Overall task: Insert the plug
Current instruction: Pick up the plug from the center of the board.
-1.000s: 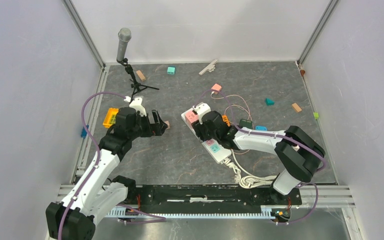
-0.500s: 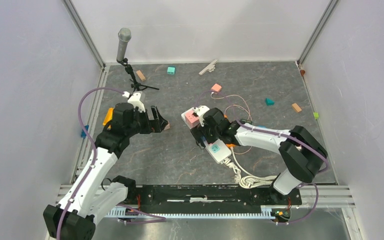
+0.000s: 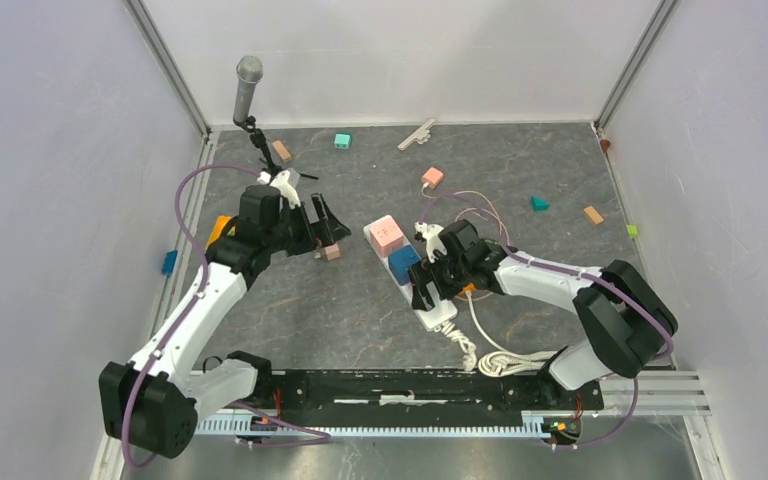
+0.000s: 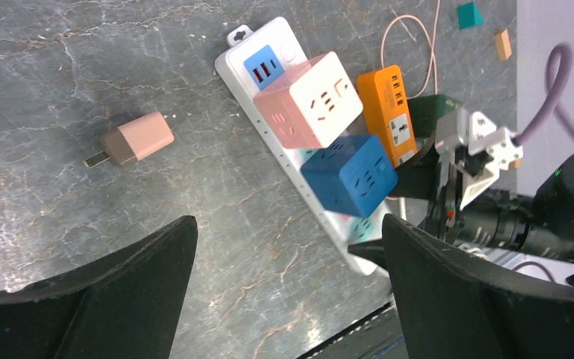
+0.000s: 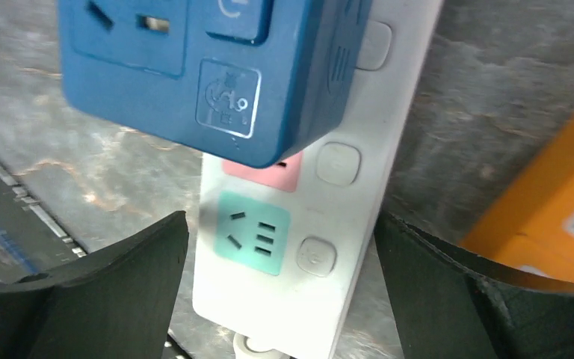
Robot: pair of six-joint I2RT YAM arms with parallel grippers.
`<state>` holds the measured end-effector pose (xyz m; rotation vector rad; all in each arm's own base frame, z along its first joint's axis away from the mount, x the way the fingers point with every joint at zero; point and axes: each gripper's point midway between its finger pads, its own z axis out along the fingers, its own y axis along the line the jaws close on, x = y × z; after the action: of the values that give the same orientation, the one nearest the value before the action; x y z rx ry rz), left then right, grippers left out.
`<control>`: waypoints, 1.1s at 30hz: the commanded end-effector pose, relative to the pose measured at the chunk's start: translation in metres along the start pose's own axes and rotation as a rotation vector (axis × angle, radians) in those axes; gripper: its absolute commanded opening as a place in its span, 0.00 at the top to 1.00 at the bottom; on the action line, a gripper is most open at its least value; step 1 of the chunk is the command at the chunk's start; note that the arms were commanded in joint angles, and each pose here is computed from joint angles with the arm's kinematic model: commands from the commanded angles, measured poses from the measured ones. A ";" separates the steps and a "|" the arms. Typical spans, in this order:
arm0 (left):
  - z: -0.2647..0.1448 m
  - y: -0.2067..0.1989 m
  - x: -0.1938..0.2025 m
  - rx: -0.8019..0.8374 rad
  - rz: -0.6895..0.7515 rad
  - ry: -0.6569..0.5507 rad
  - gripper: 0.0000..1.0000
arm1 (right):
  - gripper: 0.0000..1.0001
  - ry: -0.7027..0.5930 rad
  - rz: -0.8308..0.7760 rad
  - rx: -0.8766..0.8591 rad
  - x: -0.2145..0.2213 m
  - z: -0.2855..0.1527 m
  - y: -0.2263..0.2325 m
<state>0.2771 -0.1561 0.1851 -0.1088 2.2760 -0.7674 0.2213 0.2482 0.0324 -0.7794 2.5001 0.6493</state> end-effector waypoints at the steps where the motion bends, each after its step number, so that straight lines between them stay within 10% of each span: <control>1: 0.003 -0.026 -0.026 0.054 -0.074 -0.045 0.02 | 0.02 0.055 0.066 -0.224 0.021 0.002 0.040; 7: 0.014 -0.055 -0.032 0.050 0.019 -0.058 0.02 | 0.02 -0.004 0.034 -0.313 -0.004 -0.010 0.064; 16: 0.048 -0.115 -0.019 0.039 0.133 -0.033 0.03 | 0.02 -0.219 0.033 0.084 -0.065 -0.076 -0.018; 33: 0.179 -0.229 0.079 -0.024 0.362 0.113 0.04 | 0.02 -0.310 0.422 0.680 0.012 -0.169 -0.159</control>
<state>0.3027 -0.4239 0.1695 0.3163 2.3369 -0.6361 0.2752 0.0719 0.1209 -0.0517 2.3391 0.1535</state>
